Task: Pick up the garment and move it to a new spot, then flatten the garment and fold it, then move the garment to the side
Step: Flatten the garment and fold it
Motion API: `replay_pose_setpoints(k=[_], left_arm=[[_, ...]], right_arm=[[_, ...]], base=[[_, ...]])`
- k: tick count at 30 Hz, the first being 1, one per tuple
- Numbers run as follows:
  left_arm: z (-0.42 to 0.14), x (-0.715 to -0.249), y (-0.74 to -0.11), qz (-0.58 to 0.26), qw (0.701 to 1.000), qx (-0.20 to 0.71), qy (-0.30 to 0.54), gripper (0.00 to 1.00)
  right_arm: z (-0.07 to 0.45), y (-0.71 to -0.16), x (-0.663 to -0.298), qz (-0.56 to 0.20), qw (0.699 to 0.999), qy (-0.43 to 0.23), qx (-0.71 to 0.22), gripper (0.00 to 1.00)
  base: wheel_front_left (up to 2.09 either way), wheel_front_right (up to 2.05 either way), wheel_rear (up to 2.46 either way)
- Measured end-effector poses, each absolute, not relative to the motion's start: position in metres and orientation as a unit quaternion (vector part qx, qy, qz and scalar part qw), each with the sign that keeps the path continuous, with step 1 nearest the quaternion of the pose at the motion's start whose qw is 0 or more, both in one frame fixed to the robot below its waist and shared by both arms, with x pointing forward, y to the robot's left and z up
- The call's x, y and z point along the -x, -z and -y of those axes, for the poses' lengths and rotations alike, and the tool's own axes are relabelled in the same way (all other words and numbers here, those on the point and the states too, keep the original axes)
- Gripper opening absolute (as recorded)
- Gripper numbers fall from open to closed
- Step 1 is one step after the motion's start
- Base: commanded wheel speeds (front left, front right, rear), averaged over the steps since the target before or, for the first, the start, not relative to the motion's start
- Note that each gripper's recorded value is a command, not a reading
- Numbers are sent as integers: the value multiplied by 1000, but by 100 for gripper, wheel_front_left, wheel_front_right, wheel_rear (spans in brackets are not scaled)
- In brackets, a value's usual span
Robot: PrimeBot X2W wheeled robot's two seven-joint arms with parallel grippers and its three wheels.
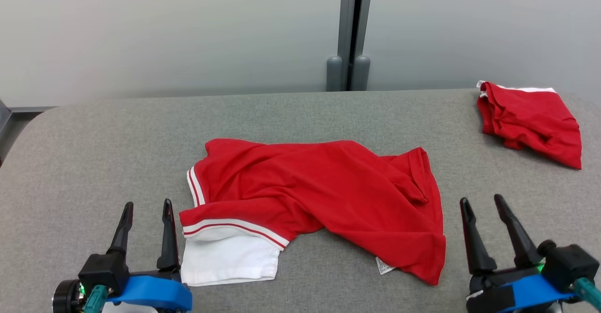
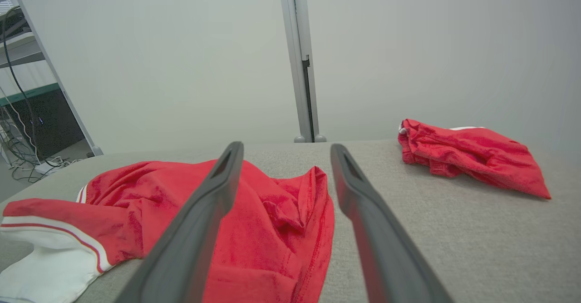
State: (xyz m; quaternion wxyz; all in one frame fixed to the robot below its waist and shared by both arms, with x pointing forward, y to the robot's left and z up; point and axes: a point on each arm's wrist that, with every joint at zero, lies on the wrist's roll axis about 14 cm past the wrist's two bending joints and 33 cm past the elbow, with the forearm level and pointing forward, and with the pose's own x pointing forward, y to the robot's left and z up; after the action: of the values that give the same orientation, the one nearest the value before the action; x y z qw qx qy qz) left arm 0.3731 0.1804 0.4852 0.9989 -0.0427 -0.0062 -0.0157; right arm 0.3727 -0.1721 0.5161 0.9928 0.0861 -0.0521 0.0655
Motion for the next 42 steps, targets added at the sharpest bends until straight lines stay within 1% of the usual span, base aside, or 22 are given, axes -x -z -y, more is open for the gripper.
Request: replay_pose_setpoints(k=[6, 14, 38, 42], left_arm=[[-182, -365, -482, 1, 999, 31, 20, 100], [-186, -352, -472, -15, 1000, 19, 16, 100], [-196, -350, -476, -10, 1000, 7, -2, 100], [-196, -351, -475, -12, 1000, 6, -4, 100]], right_arm=[[161, -515, -359, 52, 993, -74, -72, 100], [160, -501, -345, 25, 995, -64, -74, 100], [160, -493, -346, 5, 996, -60, -65, 100], [162, -485, -347, -13, 996, -57, -64, 100]], base=[[0, 0, 0], [0, 0, 0], [0, 0, 0], [0, 0, 0]])
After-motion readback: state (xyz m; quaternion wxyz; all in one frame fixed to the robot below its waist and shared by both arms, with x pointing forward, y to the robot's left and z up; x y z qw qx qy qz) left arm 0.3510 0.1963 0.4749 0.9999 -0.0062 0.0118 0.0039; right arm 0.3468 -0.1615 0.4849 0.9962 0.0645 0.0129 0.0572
